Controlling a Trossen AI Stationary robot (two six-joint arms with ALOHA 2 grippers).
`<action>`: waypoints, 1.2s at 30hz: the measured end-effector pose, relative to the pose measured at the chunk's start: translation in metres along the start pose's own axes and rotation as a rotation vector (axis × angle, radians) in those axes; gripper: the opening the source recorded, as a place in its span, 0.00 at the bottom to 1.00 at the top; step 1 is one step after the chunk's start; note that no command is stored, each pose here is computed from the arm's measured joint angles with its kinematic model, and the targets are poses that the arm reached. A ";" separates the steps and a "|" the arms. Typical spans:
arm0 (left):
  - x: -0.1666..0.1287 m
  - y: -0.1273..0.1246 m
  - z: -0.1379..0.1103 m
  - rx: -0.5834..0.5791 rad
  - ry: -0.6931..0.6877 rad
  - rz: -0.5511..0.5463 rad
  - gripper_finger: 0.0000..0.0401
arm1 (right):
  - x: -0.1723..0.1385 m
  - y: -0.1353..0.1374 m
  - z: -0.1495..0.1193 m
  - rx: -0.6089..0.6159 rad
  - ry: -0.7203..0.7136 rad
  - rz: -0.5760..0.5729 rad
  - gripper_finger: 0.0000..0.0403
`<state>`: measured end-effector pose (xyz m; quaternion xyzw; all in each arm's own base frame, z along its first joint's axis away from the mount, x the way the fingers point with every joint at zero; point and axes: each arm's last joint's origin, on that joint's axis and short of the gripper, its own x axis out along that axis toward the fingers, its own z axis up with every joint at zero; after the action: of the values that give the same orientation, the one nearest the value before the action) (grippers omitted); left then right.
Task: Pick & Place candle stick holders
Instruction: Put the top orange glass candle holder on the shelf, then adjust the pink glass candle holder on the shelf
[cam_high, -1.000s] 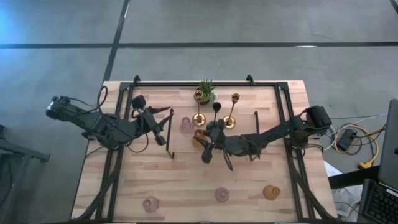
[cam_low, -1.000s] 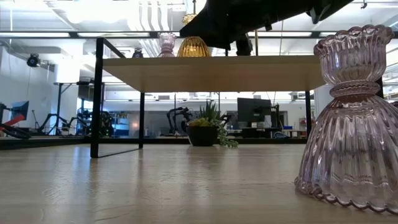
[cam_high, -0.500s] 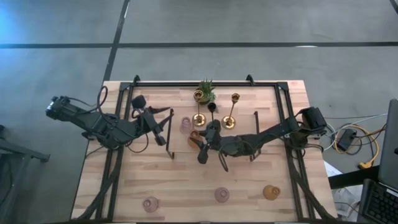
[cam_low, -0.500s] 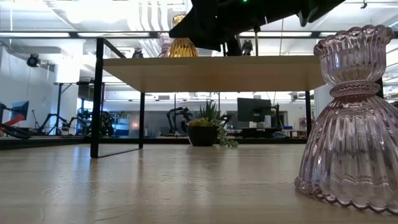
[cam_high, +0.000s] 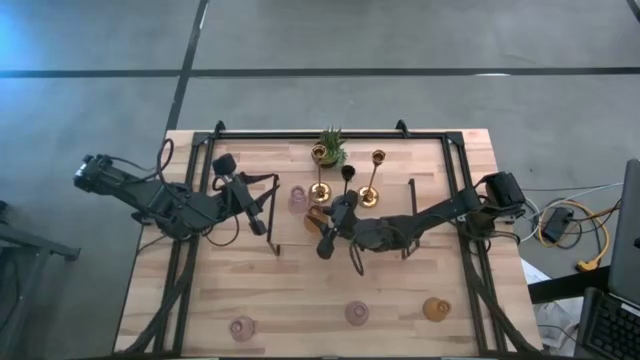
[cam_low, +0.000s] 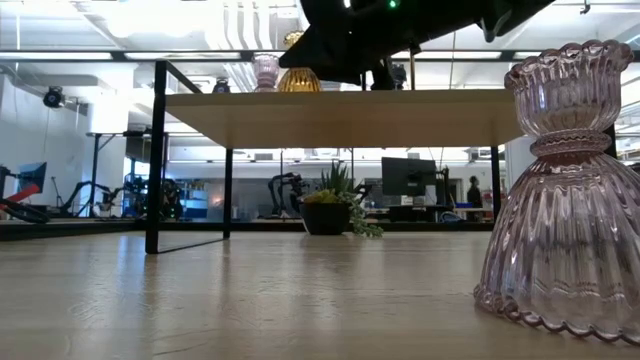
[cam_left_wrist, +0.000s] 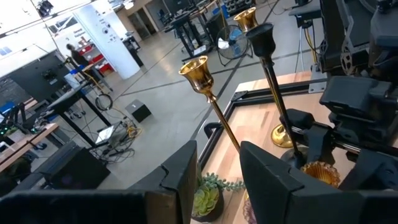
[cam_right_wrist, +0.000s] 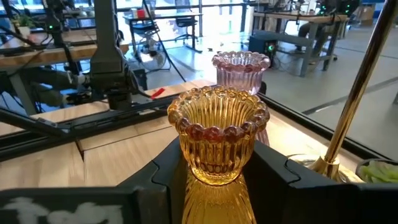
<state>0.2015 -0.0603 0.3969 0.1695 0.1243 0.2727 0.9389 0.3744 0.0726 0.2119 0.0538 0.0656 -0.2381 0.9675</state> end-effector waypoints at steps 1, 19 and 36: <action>0.000 0.000 0.000 0.000 0.000 0.000 0.31 | 0.000 0.000 0.000 0.000 0.000 0.000 0.30; 0.000 0.000 0.000 0.000 0.000 0.000 0.31 | -0.003 0.004 0.001 0.001 0.000 0.022 0.40; 0.000 0.000 0.000 0.000 0.000 0.000 0.31 | -0.007 0.007 0.004 -0.036 -0.012 0.022 0.55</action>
<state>0.2016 -0.0603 0.3967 0.1694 0.1244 0.2729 0.9388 0.3717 0.0819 0.2172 0.0359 0.0635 -0.2264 0.9713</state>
